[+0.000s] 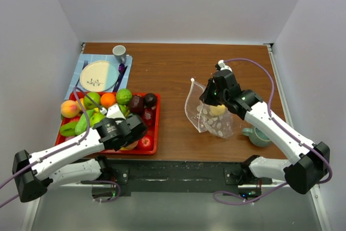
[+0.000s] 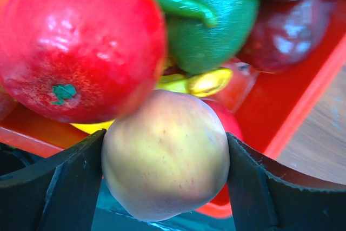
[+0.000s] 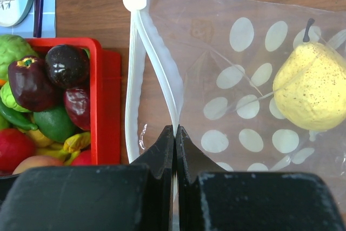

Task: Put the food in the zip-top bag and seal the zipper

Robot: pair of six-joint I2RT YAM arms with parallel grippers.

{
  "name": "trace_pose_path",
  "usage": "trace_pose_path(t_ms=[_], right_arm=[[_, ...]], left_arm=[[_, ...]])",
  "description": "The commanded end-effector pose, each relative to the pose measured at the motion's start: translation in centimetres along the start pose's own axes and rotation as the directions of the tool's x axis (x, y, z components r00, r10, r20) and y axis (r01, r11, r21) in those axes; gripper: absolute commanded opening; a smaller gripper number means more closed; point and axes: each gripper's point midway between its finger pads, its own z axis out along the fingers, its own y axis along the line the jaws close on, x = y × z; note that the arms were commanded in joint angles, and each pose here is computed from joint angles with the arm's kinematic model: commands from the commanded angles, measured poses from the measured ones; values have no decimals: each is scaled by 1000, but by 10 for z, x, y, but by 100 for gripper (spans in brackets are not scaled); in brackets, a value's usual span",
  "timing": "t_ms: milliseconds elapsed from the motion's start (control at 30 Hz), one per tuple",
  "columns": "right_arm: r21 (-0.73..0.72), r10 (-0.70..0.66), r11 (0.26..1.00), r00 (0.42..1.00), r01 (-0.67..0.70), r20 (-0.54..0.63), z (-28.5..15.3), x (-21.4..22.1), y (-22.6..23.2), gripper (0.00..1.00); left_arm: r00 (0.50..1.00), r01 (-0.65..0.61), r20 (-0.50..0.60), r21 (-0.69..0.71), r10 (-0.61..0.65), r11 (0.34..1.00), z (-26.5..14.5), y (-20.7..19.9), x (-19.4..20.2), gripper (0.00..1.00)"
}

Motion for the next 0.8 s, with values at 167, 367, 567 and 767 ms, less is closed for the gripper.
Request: trace_pose_path(t_ms=[167, 367, 567, 767], right_arm=[[-16, 2, 1000, 1000, -2, 23, 4, -6, 6, 0], [-21, 8, 1000, 1000, -8, 1, 7, -2, 8, 0], [-21, 6, 1000, 1000, -6, -19, 11, 4, 10, 0], [-25, 5, 1000, 999, -6, -33, 13, 10, 12, 0]], left_arm=[[997, -81, 32, 202, 76, 976, -38, -39, -25, 26], [989, -141, 82, 355, 120, 924, -53, -78, -35, 24], [981, -190, 109, 418, 159, 888, -48, -106, -31, 24], [981, -187, 146, 579, 126, 794, -59, -146, -31, 25]])
